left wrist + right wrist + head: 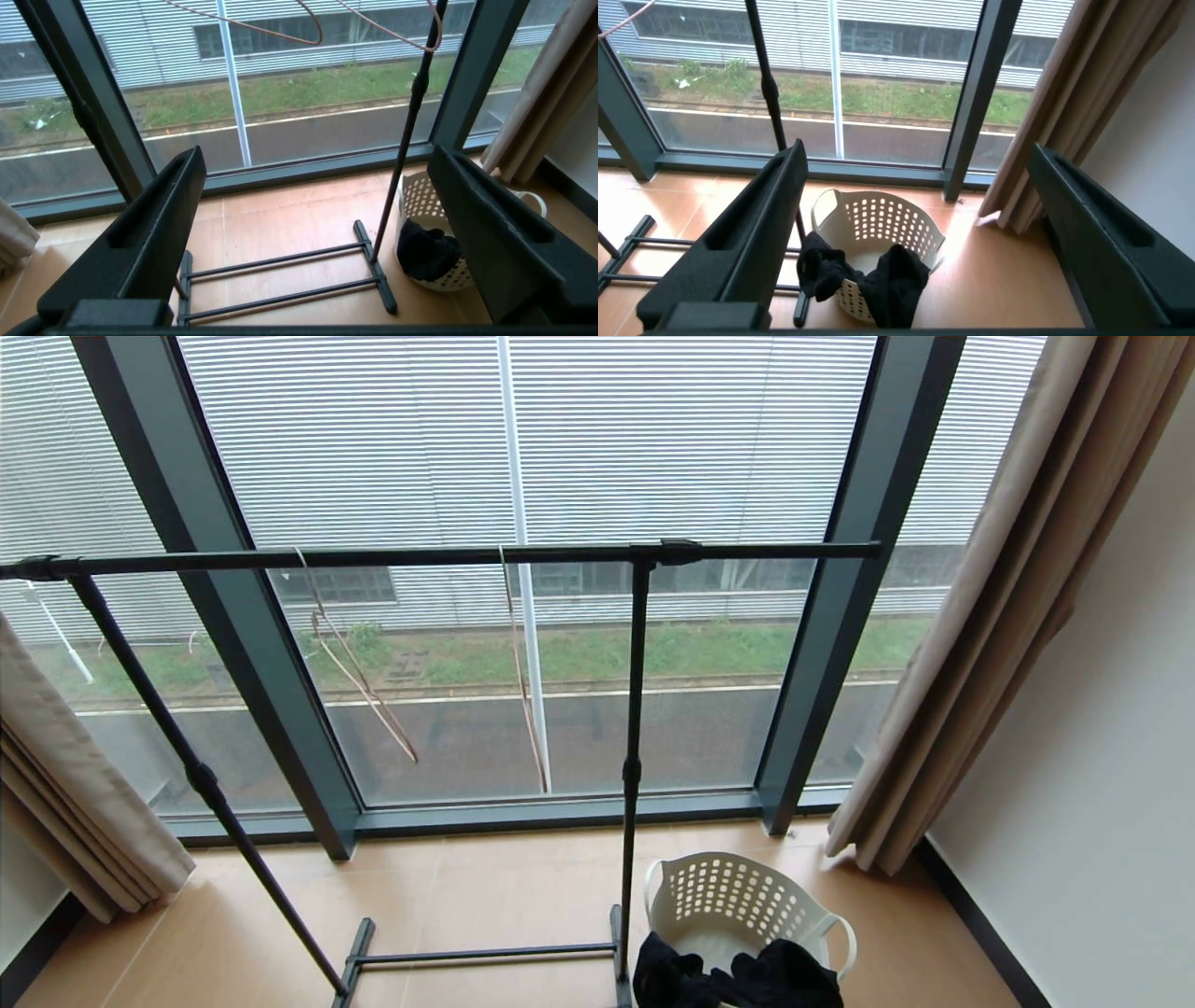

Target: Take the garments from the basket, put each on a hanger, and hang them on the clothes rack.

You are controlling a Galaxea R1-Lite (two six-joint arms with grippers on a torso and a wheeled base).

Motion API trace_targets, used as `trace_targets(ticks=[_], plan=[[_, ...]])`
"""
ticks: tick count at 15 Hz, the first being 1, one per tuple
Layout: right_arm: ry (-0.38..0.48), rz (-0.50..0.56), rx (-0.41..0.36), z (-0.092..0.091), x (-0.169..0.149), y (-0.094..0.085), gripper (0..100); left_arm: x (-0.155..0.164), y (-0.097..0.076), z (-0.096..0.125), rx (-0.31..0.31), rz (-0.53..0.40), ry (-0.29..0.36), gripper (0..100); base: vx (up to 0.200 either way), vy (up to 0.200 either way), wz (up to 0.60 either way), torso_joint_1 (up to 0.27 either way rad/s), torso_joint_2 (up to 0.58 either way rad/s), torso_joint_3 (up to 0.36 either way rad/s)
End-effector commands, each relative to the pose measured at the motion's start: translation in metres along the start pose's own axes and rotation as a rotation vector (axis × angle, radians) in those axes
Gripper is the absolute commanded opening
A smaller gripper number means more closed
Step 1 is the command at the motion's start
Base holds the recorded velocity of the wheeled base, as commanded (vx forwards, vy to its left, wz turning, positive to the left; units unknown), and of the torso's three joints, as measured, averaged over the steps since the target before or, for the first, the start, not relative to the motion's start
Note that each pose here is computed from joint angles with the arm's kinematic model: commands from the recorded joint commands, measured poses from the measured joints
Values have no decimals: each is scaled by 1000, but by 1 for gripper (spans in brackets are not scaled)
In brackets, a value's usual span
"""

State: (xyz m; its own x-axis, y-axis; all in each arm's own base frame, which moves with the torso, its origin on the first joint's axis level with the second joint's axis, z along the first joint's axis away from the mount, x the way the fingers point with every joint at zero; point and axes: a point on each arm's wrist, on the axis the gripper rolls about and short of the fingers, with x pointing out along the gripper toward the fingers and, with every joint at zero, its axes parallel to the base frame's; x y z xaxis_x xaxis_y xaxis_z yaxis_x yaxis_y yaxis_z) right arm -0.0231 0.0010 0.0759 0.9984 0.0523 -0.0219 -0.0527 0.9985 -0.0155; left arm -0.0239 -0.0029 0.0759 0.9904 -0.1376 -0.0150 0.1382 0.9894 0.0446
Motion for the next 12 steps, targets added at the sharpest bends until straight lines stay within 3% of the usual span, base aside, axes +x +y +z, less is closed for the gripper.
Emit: trace_targets(ticks=[1, 12], plan=[[0, 0, 3, 0, 0, 0, 100, 0, 0, 0, -2, 0, -1, 100, 0, 0, 0, -139, 349, 188], [3, 3, 3, 0, 0, 0, 100, 0, 0, 1, -3, 0, -3, 100, 0, 0, 0, -178, 425, 238]])
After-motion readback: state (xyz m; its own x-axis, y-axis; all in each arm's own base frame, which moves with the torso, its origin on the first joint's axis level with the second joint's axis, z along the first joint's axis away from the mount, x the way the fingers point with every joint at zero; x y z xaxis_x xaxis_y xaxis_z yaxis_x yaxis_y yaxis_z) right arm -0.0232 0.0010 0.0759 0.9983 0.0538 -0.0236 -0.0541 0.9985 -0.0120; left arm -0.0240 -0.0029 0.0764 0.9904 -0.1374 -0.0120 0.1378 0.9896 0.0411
